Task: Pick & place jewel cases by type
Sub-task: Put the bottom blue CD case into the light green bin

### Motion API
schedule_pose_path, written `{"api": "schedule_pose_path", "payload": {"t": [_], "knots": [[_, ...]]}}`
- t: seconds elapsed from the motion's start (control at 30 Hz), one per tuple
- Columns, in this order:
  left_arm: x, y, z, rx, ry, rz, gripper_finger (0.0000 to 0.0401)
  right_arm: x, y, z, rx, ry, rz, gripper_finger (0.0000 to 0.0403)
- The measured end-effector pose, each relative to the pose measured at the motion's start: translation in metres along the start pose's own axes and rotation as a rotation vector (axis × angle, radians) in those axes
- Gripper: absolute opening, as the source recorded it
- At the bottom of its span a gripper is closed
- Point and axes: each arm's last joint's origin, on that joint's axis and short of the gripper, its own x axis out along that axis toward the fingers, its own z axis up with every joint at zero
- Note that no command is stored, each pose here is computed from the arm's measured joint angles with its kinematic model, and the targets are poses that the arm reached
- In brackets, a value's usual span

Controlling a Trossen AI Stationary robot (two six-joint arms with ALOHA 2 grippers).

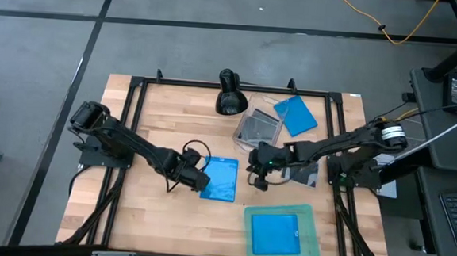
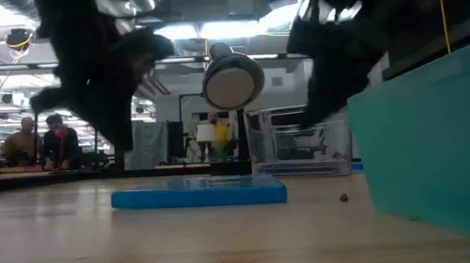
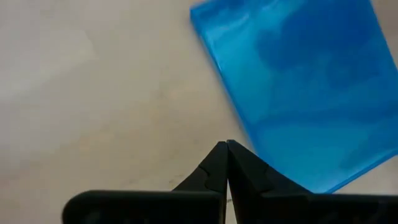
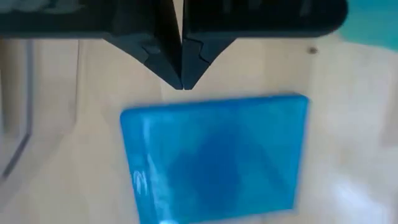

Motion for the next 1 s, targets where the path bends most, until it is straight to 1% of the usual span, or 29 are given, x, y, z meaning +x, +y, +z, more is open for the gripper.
{"api": "schedule_pose_path", "payload": {"t": [0.03,0.07,0.13,0.23,0.33,0.5,0.6,0.7,0.87,1.0], "knots": [[0.005,0.002,-0.003,-0.017,0.005,-0.019,0.0004,0.004,-0.002,-0.003,-0.011,0.018,-0.014,0.0005],[0.009,0.003,-0.005,-0.031,0.010,-0.043,0.0006,0.006,-0.002,-0.003,-0.002,0.021,0.008,0.0006],[0.014,0.006,-0.007,-0.044,0.012,-0.069,0.0009,0.011,-0.001,-0.003,-0.002,0.026,0.013,0.0006],[0.016,0.007,-0.008,-0.060,-0.003,-0.073,0.0016,0.012,-0.001,-0.004,-0.003,0.032,0.020,0.0006],[0.016,0.007,-0.007,-0.060,-0.011,-0.071,0.0025,0.006,0.002,-0.002,-0.015,0.040,0.020,0.0006],[0.016,0.007,-0.007,-0.045,-0.012,-0.076,0.0039,-0.018,0.009,0.027,-0.067,-0.022,0.014,0.0006],[0.016,0.007,-0.007,-0.042,-0.012,-0.075,0.0045,-0.024,0.011,0.033,-0.106,0.001,0.005,0.0006],[0.016,0.007,-0.007,-0.034,-0.013,-0.075,0.0047,-0.029,0.014,0.045,-0.106,-0.049,0.016,0.0006],[0.016,0.007,-0.007,-0.034,-0.013,-0.076,0.0048,-0.021,0.023,0.040,-0.105,-0.018,0.043,0.0006],[0.016,0.007,-0.007,-0.034,-0.016,-0.075,0.0048,-0.007,0.034,0.031,-0.127,0.033,0.059,0.0006]]}}
